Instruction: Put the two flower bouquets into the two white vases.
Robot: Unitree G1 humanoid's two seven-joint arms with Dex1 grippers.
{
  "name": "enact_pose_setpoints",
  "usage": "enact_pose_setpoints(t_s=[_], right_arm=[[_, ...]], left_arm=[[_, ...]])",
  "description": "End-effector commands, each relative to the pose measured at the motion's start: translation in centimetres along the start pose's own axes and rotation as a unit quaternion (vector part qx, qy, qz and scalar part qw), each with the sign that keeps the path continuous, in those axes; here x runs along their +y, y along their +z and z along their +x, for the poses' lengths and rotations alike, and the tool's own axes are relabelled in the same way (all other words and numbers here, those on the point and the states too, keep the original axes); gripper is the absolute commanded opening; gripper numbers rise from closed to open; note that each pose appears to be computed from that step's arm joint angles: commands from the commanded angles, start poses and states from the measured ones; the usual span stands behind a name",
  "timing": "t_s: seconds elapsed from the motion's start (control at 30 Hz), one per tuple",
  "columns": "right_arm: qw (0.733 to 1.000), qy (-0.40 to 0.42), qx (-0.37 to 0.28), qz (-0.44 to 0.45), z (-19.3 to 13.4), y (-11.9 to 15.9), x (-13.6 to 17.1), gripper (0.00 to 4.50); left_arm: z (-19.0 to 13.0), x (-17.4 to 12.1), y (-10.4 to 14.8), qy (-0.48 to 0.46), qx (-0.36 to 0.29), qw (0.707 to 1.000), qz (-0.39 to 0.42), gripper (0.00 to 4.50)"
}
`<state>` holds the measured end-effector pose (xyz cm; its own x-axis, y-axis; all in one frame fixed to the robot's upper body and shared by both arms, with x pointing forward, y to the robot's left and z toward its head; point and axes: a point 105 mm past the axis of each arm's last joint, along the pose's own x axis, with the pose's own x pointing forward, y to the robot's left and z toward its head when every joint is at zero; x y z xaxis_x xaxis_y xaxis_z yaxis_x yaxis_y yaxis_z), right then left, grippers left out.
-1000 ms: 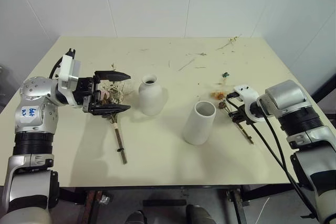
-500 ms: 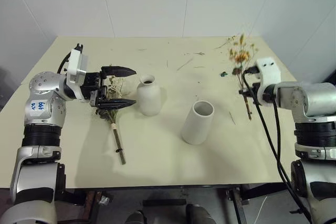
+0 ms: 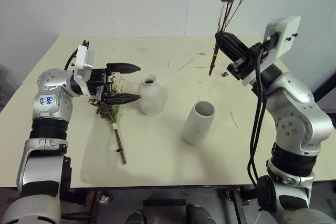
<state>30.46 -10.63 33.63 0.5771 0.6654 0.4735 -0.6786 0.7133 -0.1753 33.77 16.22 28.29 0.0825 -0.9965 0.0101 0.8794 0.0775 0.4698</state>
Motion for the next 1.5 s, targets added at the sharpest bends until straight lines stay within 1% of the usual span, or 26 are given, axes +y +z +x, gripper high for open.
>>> enact_pose_setpoints(t_s=[0.03,0.23,0.33,0.43,0.63,0.97,1.3,1.4,1.5], right_arm=[[0.997,0.055,-0.054,0.007,-0.6,1.9,2.6,0.06],[0.998,0.059,-0.025,0.024,-2.2,0.4,2.9,0.06],[0.997,0.072,0.004,0.036,-3.5,-1.1,3.6,0.06],[0.997,0.068,0.020,0.040,-4.1,-2.2,3.3,0.06],[0.996,0.061,0.022,0.055,-4.5,-3.1,3.1,0.06],[0.995,0.058,0.045,0.068,-5.1,-6.1,2.7,0.06],[0.995,0.047,0.059,0.072,-6.2,-6.8,2.4,0.06],[0.994,0.046,0.064,0.073,-6.5,-6.9,2.4,0.65],[0.994,0.050,0.067,0.069,-6.7,-6.6,2.6,1.62]], left_arm=[[-0.2,-0.8,1.2,-0.051,0.001,0.998,0.028,4.50],[-0.4,-0.9,1.3,-0.049,0.005,0.998,0.028,4.50],[-0.6,-0.9,1.4,-0.046,0.008,0.999,0.028,4.50],[-0.6,-0.9,1.4,-0.045,0.008,0.999,0.027,4.50],[-0.5,-0.9,1.5,-0.045,0.009,0.999,0.027,4.50],[-0.1,-0.7,1.5,-0.046,0.004,0.999,0.028,4.50],[-0.2,-0.7,1.4,-0.041,0.006,0.999,0.027,4.50],[-0.2,-0.7,1.4,-0.040,0.005,0.999,0.028,4.50],[-0.2,-0.7,1.4,-0.040,0.004,0.999,0.028,4.50]])
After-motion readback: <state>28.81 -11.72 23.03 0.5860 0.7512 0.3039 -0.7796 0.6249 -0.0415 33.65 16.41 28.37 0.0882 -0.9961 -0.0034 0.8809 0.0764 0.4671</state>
